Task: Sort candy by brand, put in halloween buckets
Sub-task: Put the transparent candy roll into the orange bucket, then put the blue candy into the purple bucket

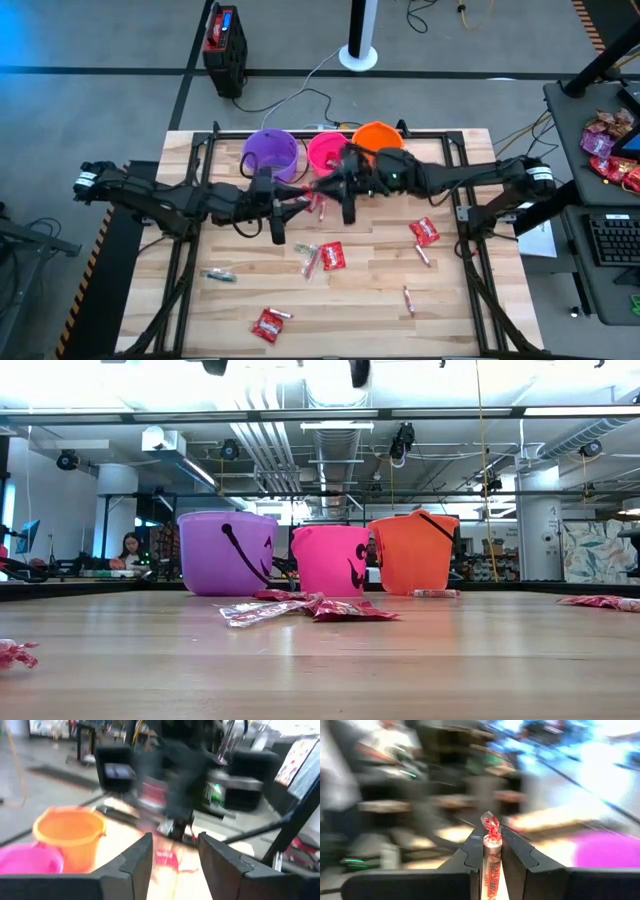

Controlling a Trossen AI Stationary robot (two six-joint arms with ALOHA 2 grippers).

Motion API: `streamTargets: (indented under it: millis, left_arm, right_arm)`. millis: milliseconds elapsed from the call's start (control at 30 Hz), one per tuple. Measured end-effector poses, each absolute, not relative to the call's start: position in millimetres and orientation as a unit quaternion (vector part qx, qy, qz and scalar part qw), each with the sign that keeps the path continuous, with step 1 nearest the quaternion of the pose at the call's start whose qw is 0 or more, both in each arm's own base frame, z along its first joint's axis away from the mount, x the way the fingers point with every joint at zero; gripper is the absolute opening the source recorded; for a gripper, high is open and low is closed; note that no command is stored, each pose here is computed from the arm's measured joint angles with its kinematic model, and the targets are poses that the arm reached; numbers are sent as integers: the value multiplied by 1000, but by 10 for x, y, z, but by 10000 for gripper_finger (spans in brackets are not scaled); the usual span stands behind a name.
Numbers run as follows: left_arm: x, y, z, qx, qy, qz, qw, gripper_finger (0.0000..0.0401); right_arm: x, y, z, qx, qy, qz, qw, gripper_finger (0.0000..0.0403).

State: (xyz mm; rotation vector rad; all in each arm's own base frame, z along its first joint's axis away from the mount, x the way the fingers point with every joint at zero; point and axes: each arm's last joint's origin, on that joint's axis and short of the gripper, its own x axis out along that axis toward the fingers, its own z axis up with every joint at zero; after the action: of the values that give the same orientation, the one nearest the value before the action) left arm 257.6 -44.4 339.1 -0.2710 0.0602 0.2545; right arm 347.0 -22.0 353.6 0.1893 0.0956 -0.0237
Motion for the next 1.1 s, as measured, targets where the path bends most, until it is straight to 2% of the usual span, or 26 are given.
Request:
streamTargets:
  millis: [100, 233, 300, 367, 467, 600, 833, 900, 1000, 1067, 1100]
  left_arm:
    - [2507, -429, 3339, -156, 68, 136, 976, 152]
    - [2414, -407, 3289, -183, 107, 150, 966, 154]
    - [2394, -403, 3277, -190, 115, 154, 963, 154]
    - [2391, -402, 3281, -192, 114, 154, 963, 154]
    - [2392, -397, 3284, -192, 111, 158, 962, 154]
    - [2392, -390, 3285, -192, 108, 166, 961, 154]
    - [2364, -362, 3353, -205, 85, 168, 961, 154]
    - [2345, -312, 3497, -201, 62, 176, 962, 154]
    - [2326, -211, 3795, -152, 29, 185, 971, 154]
    - [2320, -112, 3978, -107, 24, 191, 975, 154]
    - [2315, -48, 4056, -87, 31, 193, 977, 154]
  right_arm:
    - [3337, -483, 3501, 66, 150, -170, 972, 34]
    - [3015, -937, 3335, 52, 308, -423, 851, 34]
    - [2848, -1171, 3214, 89, 351, -486, 795, 34]
    - [2734, -1353, 3105, 128, 368, -510, 767, 41]
    - [2655, -1513, 3006, 155, 375, -506, 761, 78]
    - [2650, -1605, 3007, 136, 369, -501, 771, 133]
    - [2640, -1576, 3172, 147, 355, -460, 800, 190]
    - [2614, -1510, 3299, 176, 339, -404, 831, 199]
    - [2594, -1384, 3435, 250, 326, -220, 885, 203]
    - [2587, -1298, 3450, 301, 330, -105, 889, 201]
    - [2572, -1263, 3434, 331, 342, -76, 876, 198]
